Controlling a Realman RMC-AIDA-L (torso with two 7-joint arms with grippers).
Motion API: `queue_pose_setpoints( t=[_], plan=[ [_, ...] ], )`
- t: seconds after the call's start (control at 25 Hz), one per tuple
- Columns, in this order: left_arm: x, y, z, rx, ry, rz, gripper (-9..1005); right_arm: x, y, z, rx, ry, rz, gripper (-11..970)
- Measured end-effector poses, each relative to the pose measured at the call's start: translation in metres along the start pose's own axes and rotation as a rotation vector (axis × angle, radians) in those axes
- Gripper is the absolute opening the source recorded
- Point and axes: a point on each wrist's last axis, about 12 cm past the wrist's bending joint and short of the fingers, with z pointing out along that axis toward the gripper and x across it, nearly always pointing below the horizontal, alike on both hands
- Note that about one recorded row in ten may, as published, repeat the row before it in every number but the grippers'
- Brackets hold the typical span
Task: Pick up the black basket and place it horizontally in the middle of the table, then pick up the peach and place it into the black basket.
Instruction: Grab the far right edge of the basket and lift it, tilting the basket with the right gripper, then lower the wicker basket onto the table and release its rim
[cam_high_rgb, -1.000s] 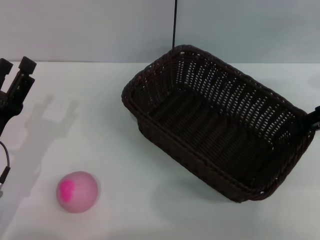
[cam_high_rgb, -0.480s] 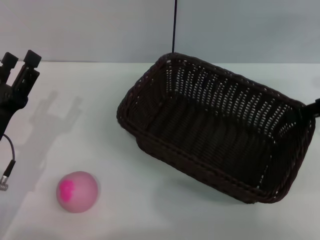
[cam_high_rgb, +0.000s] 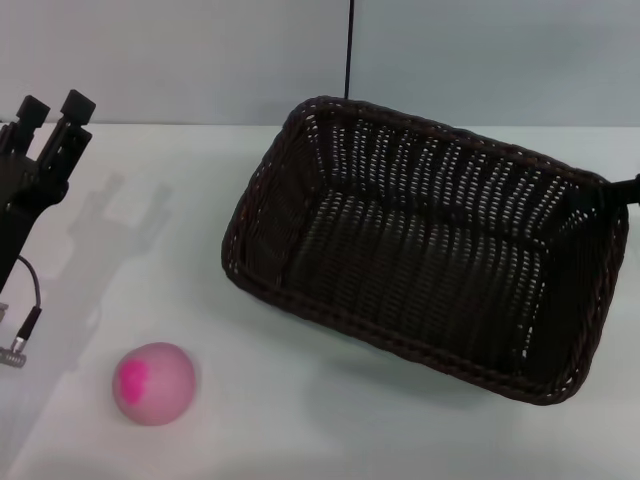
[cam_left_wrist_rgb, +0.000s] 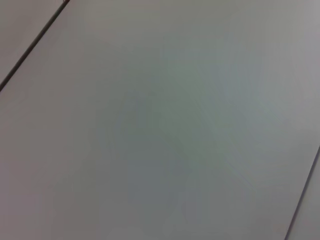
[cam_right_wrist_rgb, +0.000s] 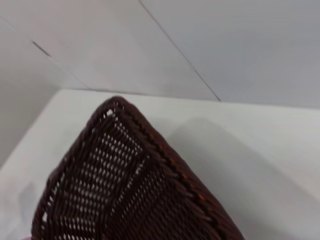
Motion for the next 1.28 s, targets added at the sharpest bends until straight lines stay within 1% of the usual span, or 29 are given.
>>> queue_pose_setpoints(
  t=[0.28, 0.48, 0.84, 0.96, 1.12, 1.28],
  plan=[
    [0.0, 0.0, 0.002, 0.0, -0.003, -0.002, 799, 0.002, 0.005, 0.0, -0.093, -0.077, -0.059, 200],
    [0.0, 0.0, 0.004, 0.001, -0.003, -0.005, 799, 0.004, 0.008, -0.003, -0.159, -0.111, -0.061, 201],
    [0.002, -0.001, 0.005, 0.0, 0.001, -0.01, 799, 0.004, 0.013, -0.009, -0.218, -0.118, -0.066, 200],
    [0.002, -0.001, 0.006, 0.002, 0.006, -0.013, 799, 0.003, 0.014, -0.009, -0.218, -0.093, -0.1, 199],
    [0.003, -0.001, 0.006, 0.003, 0.008, -0.012, 798, 0.003, 0.013, -0.009, -0.207, -0.076, -0.195, 199],
    [0.003, -0.001, 0.006, 0.002, 0.013, -0.012, 798, 0.003, 0.013, -0.005, -0.208, -0.075, -0.249, 200]
  ],
)
